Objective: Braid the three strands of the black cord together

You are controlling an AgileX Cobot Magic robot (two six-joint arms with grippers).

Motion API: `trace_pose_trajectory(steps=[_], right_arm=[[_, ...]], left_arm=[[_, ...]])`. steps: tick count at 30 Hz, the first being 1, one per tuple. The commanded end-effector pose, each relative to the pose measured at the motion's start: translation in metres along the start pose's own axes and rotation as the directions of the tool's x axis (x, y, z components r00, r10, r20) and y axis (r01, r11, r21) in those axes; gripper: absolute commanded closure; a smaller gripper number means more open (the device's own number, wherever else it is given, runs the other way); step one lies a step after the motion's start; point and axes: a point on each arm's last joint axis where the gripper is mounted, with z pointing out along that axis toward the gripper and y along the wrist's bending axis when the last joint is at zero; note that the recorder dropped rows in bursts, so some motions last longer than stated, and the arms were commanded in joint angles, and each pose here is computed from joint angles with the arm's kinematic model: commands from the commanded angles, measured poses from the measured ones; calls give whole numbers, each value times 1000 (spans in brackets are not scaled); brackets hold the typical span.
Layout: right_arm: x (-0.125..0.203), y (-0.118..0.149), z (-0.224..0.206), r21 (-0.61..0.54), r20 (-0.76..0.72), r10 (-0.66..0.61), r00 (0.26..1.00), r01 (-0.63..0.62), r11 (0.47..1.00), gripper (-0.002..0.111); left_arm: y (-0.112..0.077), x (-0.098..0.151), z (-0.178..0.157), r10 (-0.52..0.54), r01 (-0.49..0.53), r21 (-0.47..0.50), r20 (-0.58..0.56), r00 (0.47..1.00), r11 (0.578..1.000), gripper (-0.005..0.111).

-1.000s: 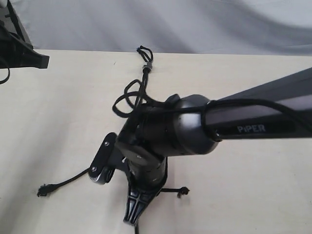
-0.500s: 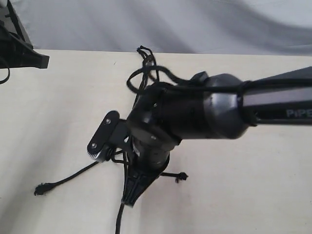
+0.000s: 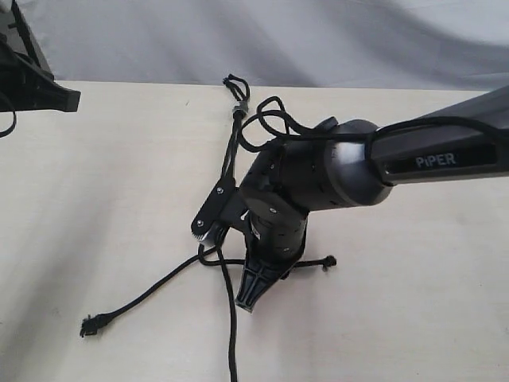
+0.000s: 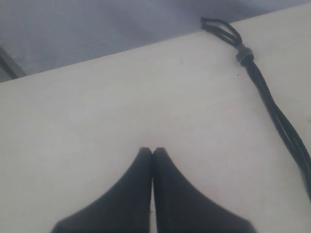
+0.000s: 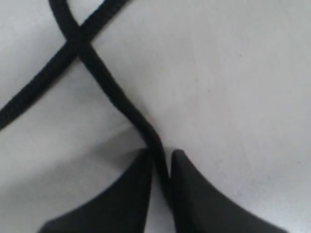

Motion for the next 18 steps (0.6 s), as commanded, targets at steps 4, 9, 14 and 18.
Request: trace_pose_trajectory(steps=[4,9,14,18], right_arm=[[-4,-9,-22,30,87,15,996,-17,999,16],[1,-32,-105,137,306,57,950,-104,985,5],[30,-56,-196,242,546,108,831,-280,929,5],[67,-83,-240,230,666,217,714,-473,851,5]], left_arm=[[0,1,-2,-18,18,1,-2,1000,1000,106],[-1,4,-2,-37,37,9,-29,999,999,106],[-15,7,-3,-152,159,74,-89,984,985,106],[-47,9,-6,-142,169,183,-154,978,968,106]])
